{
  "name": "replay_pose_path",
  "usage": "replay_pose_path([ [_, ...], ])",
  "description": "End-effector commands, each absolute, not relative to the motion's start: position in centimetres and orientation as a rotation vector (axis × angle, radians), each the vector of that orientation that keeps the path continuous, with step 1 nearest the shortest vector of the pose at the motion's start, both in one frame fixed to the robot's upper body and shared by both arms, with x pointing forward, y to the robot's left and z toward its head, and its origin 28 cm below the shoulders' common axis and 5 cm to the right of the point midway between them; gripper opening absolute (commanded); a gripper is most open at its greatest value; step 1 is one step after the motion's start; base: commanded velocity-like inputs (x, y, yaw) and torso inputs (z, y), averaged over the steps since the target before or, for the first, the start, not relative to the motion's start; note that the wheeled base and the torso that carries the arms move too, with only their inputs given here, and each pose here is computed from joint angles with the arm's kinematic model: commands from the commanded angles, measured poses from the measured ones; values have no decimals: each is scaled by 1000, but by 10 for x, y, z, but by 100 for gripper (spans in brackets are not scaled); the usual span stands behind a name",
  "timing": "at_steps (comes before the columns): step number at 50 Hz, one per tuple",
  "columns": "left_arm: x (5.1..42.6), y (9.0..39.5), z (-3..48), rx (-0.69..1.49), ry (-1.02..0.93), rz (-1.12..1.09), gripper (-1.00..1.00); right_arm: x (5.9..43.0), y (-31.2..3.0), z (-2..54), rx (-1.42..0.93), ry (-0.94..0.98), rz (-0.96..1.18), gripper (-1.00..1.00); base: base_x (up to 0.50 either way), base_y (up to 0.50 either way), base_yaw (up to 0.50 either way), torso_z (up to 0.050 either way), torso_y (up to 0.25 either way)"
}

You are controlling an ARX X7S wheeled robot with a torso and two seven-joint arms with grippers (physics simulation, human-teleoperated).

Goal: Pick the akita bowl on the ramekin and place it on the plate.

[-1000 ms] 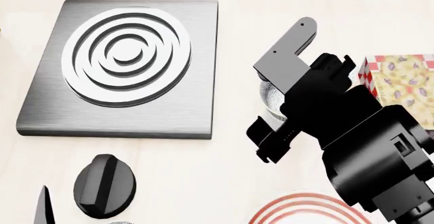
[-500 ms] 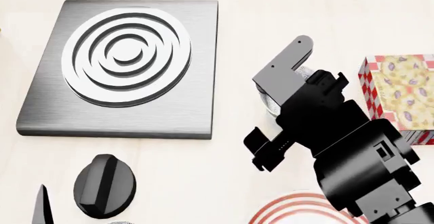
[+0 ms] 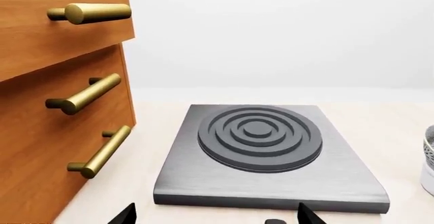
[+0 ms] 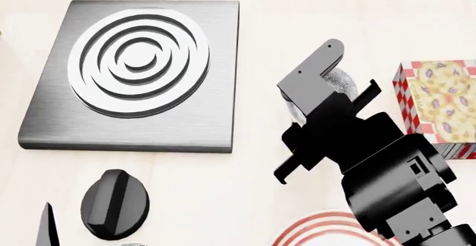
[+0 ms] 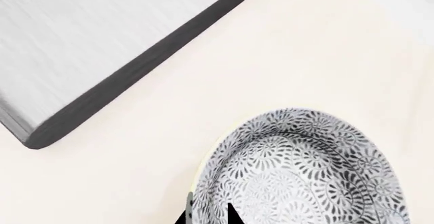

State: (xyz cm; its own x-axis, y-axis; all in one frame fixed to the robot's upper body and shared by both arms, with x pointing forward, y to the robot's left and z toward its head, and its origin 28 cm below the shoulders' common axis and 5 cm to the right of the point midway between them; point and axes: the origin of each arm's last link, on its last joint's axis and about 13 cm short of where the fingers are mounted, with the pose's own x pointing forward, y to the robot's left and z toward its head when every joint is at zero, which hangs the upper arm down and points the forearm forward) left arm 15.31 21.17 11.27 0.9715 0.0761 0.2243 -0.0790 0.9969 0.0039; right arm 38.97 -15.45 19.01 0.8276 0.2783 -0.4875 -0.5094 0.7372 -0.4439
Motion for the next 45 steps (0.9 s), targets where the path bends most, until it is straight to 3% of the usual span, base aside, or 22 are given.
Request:
replay_pose_path([
  [1,154,211,111,13,-219,80,100,389,-157,186,-637,396,417,-100,0,0,0,0,0],
  [11,154,211,111,10,-214,84,100,393,-154,211,-606,170,317,-100,0,0,0,0,0],
  [45,155,210,110,8,-208,79,100,386,-159,224,-608,150,303,-100,0,0,0,0,0],
])
